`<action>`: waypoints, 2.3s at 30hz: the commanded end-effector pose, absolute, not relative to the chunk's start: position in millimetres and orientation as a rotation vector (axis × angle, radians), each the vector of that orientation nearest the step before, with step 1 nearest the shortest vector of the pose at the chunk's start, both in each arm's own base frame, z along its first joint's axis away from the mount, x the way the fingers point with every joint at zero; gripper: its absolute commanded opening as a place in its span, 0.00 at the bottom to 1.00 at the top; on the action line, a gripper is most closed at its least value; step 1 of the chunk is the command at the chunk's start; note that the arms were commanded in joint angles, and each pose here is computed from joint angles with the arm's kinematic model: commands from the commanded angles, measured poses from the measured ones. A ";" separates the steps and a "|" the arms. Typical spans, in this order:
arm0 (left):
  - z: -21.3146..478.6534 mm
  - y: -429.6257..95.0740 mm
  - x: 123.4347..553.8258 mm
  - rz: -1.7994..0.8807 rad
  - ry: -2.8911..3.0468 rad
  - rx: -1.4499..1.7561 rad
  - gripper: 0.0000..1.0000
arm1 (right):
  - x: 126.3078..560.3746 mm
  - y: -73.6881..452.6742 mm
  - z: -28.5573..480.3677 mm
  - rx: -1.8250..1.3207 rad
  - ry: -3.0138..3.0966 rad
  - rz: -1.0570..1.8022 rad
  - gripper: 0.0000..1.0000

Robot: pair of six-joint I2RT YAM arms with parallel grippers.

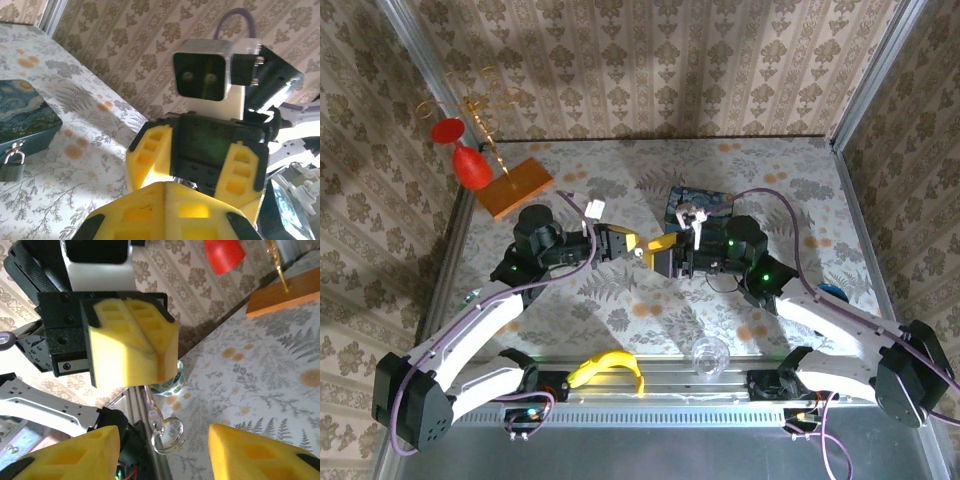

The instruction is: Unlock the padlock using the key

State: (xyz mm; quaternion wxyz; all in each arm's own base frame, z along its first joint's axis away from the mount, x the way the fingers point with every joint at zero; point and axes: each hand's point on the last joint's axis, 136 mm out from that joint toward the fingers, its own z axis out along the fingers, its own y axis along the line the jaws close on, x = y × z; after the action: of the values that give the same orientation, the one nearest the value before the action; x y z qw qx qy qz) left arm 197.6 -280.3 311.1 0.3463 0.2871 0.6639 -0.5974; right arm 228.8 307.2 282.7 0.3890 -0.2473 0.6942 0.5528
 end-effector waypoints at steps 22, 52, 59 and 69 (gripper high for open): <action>329.5 -281.8 188.9 -1.598 1.634 0.797 0.00 | 229.0 327.1 306.1 -0.708 1.699 1.546 0.37; 329.9 -281.0 194.6 -1.579 1.638 0.758 0.00 | 230.2 322.7 296.3 -0.697 1.717 1.513 0.23; 328.9 -280.8 194.5 -1.580 1.636 0.755 0.00 | 228.3 319.3 298.1 -0.691 1.706 1.506 0.25; 331.3 -281.4 197.4 -1.587 1.623 0.739 0.00 | 226.8 316.6 299.4 -0.686 1.705 1.505 0.11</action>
State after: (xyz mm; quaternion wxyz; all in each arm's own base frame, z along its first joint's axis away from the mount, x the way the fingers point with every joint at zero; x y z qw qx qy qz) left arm 197.7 -281.6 324.4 0.3575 0.2868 0.6449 -0.6116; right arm 228.1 320.2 293.8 0.3603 -0.2643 0.6743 0.5880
